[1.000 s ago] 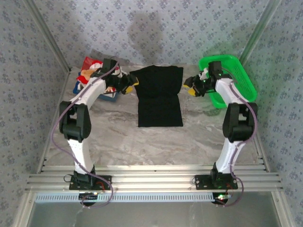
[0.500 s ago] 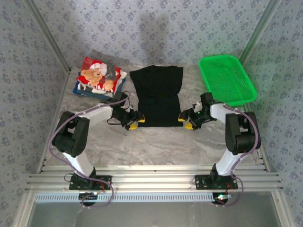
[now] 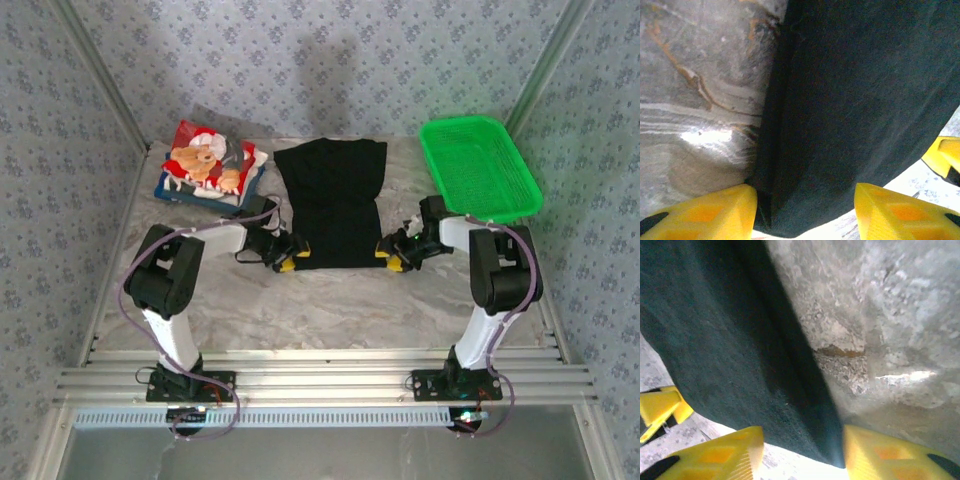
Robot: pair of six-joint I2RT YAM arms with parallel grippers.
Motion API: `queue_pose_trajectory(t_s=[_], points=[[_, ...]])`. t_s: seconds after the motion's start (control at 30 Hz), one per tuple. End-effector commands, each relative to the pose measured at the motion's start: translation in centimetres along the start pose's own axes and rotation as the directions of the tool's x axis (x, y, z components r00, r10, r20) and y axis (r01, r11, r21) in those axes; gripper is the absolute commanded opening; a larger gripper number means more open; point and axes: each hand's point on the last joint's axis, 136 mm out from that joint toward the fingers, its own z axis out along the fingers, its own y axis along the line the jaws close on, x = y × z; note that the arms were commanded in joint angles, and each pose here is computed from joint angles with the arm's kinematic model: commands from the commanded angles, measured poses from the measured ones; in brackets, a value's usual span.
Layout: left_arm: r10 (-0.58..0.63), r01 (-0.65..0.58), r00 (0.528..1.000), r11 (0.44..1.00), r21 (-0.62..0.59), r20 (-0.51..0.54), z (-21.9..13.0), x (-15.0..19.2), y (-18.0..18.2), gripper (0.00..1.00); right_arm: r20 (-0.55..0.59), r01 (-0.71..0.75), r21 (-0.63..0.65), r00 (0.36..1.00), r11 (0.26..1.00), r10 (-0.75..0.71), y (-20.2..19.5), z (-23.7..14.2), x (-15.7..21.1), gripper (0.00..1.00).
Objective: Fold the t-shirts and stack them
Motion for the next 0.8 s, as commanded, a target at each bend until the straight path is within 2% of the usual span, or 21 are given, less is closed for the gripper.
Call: queue_pose_trajectory(t_s=[0.0, 0.13, 0.23, 0.33, 0.47, 0.63, 0.77], points=[[0.004, -0.004, 1.0, 1.0, -0.016, 0.01, 0.8, -0.6, 0.3, 0.44, -0.003, 0.041, -0.025, 0.999, 0.999, -0.041, 0.9, 1.3, -0.6, 0.33], [0.018, -0.018, 1.0, 1.0, -0.014, 0.006, 0.9, -0.7, 0.3, 0.19, -0.008, 0.038, -0.032, 0.999, 0.999, -0.038, 1.5, 1.0, -0.1, 0.14], [0.039, -0.039, 0.999, 0.999, -0.026, 0.01, -0.2, 0.0, 0.1, 0.07, -0.012, 0.032, -0.02, 0.999, 0.999, -0.032, 1.7, 0.1, 0.6, 0.04], [0.055, -0.053, 0.998, 0.995, -0.085, 0.025, -1.9, 1.1, 1.3, 0.03, -0.005, 0.007, 0.004, 1.0, 1.0, -0.007, 1.4, -1.0, 2.0, 0.01], [0.06, -0.056, 0.998, 0.993, -0.099, 0.031, -3.4, 3.5, 1.7, 0.02, 0.002, -0.022, 0.02, 1.0, 1.0, 0.022, 1.1, -2.2, 4.6, 0.0], [0.069, -0.067, 0.998, 0.987, -0.144, 0.009, -4.0, 9.0, 3.2, 0.01, 0.005, -0.089, 0.063, 0.996, 0.994, 0.089, -0.5, -3.4, 9.6, 0.0], [0.029, -0.026, 0.999, 0.987, -0.157, 0.014, -5.0, 13.1, 5.4, 0.01, 0.018, -0.135, 0.093, 0.991, 0.986, 0.134, -2.0, -3.9, 14.2, 0.0]])
